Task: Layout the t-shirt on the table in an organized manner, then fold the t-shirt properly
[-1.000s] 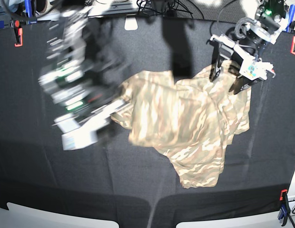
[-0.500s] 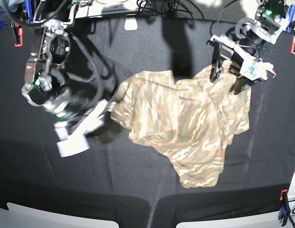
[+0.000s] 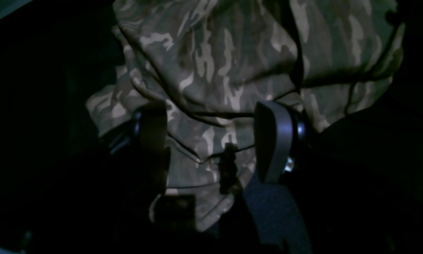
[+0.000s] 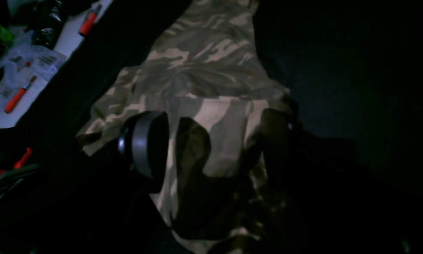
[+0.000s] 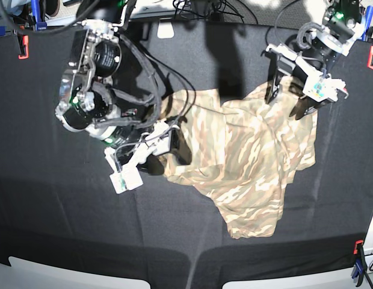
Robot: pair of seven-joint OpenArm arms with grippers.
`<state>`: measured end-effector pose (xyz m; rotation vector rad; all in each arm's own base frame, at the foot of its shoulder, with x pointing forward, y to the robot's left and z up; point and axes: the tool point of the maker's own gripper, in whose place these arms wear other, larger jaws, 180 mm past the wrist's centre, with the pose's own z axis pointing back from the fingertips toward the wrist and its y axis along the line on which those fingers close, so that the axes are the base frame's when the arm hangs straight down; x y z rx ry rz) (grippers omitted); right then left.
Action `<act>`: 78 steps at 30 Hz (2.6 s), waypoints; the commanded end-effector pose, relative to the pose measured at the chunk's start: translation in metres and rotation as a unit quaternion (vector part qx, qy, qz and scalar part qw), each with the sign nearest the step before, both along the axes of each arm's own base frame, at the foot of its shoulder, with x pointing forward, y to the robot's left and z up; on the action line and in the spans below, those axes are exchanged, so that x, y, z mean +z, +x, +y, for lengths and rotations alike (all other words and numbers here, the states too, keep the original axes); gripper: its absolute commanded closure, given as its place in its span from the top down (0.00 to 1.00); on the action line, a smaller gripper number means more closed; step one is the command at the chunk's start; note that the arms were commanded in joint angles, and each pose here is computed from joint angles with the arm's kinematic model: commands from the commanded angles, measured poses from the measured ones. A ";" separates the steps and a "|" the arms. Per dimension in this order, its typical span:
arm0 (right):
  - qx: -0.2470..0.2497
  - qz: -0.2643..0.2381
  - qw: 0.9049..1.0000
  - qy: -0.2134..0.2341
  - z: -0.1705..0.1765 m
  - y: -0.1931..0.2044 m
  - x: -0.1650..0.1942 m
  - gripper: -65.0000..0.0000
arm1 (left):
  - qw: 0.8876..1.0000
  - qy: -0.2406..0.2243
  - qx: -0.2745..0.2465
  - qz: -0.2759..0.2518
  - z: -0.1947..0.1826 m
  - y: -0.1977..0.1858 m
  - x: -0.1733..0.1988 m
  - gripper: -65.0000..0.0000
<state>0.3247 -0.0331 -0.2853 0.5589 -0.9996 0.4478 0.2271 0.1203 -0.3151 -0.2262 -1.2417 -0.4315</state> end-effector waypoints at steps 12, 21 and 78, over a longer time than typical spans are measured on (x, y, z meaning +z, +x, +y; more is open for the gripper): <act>0.041 0.046 0.998 0.023 0.032 -0.003 -0.034 0.50 | 1.000 -0.008 0.000 -0.021 0.000 0.002 0.012 0.56; 0.062 0.022 0.997 -0.026 0.032 -0.002 -0.015 0.00 | 1.000 -0.008 0.000 -0.021 0.000 0.002 0.012 0.56; -0.234 -0.130 0.937 -0.225 -0.276 0.032 0.129 0.43 | 1.000 -0.008 0.000 -0.029 0.000 0.007 0.015 0.56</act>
